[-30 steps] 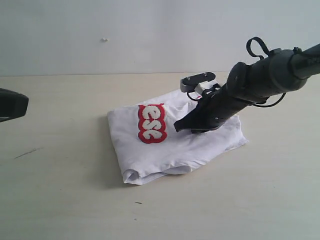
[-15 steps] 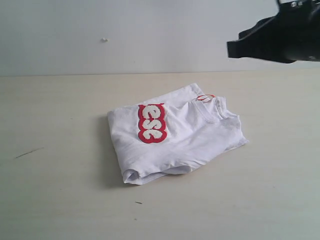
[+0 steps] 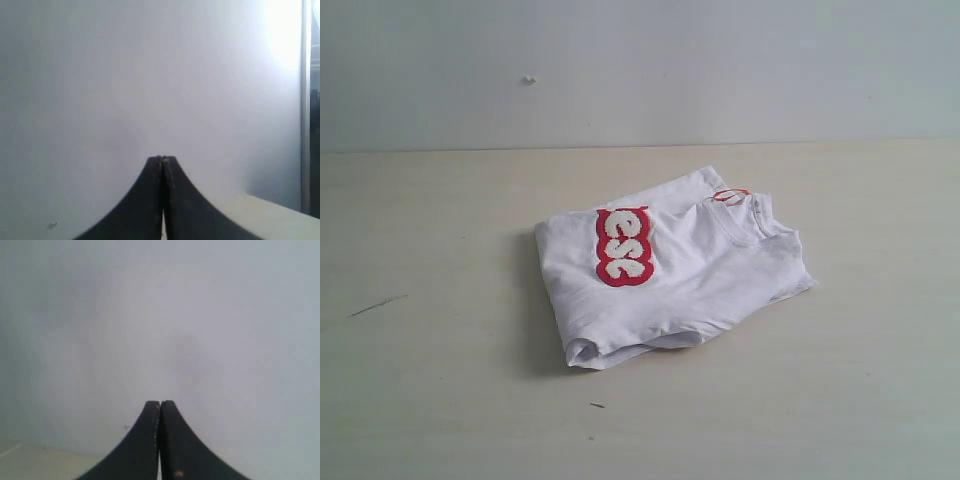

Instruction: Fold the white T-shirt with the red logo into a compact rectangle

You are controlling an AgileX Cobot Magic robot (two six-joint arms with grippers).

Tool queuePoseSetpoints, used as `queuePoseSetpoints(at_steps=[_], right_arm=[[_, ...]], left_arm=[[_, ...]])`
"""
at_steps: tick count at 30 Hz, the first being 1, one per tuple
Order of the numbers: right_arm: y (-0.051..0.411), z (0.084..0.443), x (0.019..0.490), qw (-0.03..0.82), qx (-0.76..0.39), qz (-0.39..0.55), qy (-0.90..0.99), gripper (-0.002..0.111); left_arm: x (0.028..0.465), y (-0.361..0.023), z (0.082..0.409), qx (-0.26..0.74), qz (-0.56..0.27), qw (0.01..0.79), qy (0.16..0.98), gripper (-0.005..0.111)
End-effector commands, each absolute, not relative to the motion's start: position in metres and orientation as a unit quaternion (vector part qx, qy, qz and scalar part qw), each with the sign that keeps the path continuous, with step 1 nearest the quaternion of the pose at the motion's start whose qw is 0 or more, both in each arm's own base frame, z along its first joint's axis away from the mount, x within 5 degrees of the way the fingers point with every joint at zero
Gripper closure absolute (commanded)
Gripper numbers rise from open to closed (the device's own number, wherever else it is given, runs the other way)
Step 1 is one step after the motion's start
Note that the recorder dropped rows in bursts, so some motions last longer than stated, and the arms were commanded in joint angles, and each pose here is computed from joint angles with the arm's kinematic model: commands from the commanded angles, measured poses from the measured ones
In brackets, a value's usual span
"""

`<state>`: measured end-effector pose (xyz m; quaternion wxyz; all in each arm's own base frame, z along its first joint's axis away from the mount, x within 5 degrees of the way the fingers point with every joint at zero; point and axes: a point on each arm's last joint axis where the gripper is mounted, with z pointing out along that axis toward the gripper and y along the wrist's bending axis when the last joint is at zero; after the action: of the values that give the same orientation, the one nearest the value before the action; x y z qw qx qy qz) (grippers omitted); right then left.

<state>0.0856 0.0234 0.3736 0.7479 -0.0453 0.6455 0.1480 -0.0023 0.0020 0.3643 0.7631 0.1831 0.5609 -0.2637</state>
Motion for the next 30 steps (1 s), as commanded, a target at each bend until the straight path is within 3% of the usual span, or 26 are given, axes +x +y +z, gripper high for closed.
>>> queuePoseSetpoints(at_steps=[1,17,23,30], right_arm=[[0.018,0.373,0.056,0.772,-0.041,0.166,0.612,0.108],[0.014,0.365,0.014,0.786,-0.056,0.200,0.583,0.108],[0.032,0.337,0.074,0.654,-0.054,0.215,0.723,0.108],[0.051,0.277,0.172,0.494,-0.023,0.177,0.851,0.108]], left_arm=[[-0.010,0.007,0.364,0.169,-0.279,0.775,0.542,0.107],[-0.009,0.007,0.363,0.158,-0.296,0.763,0.553,0.107],[-0.009,0.007,0.363,0.158,-0.296,0.763,0.553,0.107],[-0.009,0.007,0.363,0.158,-0.295,0.763,0.553,0.107]])
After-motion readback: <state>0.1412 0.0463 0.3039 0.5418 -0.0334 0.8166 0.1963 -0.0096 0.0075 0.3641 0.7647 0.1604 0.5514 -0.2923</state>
